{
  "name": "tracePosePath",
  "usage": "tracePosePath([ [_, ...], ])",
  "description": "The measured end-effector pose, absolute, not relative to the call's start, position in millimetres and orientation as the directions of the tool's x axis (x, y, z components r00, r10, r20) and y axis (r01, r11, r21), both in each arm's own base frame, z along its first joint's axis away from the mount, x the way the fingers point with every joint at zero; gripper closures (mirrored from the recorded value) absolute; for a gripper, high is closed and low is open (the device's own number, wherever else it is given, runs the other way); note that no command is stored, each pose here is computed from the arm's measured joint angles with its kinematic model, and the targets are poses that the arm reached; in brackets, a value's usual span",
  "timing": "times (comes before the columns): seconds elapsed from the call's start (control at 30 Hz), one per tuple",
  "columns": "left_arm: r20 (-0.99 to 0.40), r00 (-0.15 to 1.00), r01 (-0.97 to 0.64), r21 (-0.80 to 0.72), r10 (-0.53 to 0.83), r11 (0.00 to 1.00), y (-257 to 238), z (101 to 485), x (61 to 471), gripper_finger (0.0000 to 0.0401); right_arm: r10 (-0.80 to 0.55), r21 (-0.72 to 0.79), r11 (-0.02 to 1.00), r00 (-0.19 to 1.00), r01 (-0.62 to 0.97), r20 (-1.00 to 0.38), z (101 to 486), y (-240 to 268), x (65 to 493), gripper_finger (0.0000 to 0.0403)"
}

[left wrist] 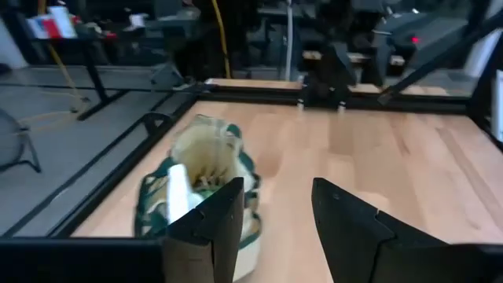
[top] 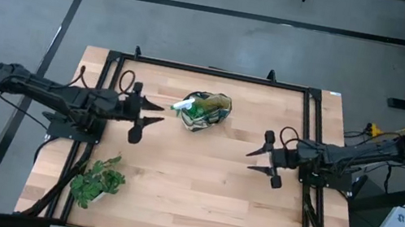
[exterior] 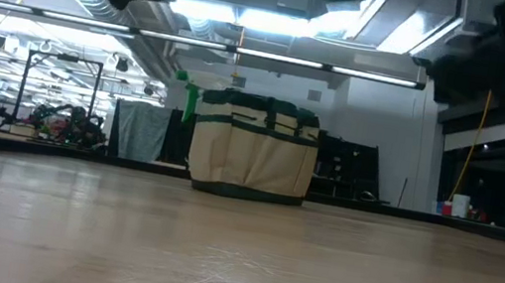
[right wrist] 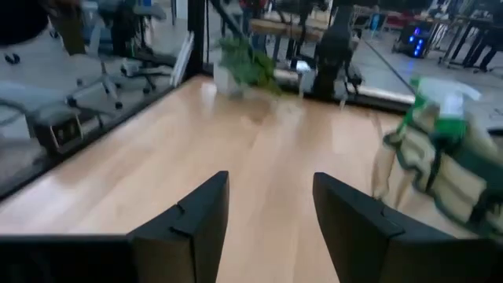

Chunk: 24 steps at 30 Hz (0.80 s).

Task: Pick & Place Garden tools in Gardening bag
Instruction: Return to Home Position

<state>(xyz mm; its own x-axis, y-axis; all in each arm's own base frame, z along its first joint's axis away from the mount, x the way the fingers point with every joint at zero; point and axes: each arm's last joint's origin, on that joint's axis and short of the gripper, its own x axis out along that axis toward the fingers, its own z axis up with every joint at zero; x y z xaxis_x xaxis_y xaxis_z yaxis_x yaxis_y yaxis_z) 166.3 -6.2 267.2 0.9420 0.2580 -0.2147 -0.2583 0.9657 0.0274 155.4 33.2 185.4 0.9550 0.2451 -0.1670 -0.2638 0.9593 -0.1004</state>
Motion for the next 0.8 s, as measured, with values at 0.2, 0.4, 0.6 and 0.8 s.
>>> tracePosePath([
  [0.2, -0.304, 0.914, -0.272, 0.026, 0.267, 0.962, -4, 250, 149, 0.0256, 0.185, -0.113, 0.972, 0.966, -0.207, -0.179, 168, 28, 148, 0.0215],
  [0.4, -0.316, 0.931, -0.208, -0.048, 0.182, 0.977, -8, 239, 145, 0.0254, 0.156, -0.118, 0.977, 0.974, -0.176, -0.162, 166, 24, 147, 0.0215],
  [0.6, -0.188, 0.972, -0.142, 0.004, 0.14, 0.99, -11, 230, 139, 0.0257, 0.116, -0.126, 0.983, 0.98, -0.137, -0.163, 166, 19, 148, 0.0215],
  [0.8, -0.116, 0.986, -0.125, -0.043, 0.119, 0.991, -10, 209, 123, 0.0257, 0.046, -0.155, 0.985, 0.985, -0.072, -0.166, 166, 16, 148, 0.0215],
])
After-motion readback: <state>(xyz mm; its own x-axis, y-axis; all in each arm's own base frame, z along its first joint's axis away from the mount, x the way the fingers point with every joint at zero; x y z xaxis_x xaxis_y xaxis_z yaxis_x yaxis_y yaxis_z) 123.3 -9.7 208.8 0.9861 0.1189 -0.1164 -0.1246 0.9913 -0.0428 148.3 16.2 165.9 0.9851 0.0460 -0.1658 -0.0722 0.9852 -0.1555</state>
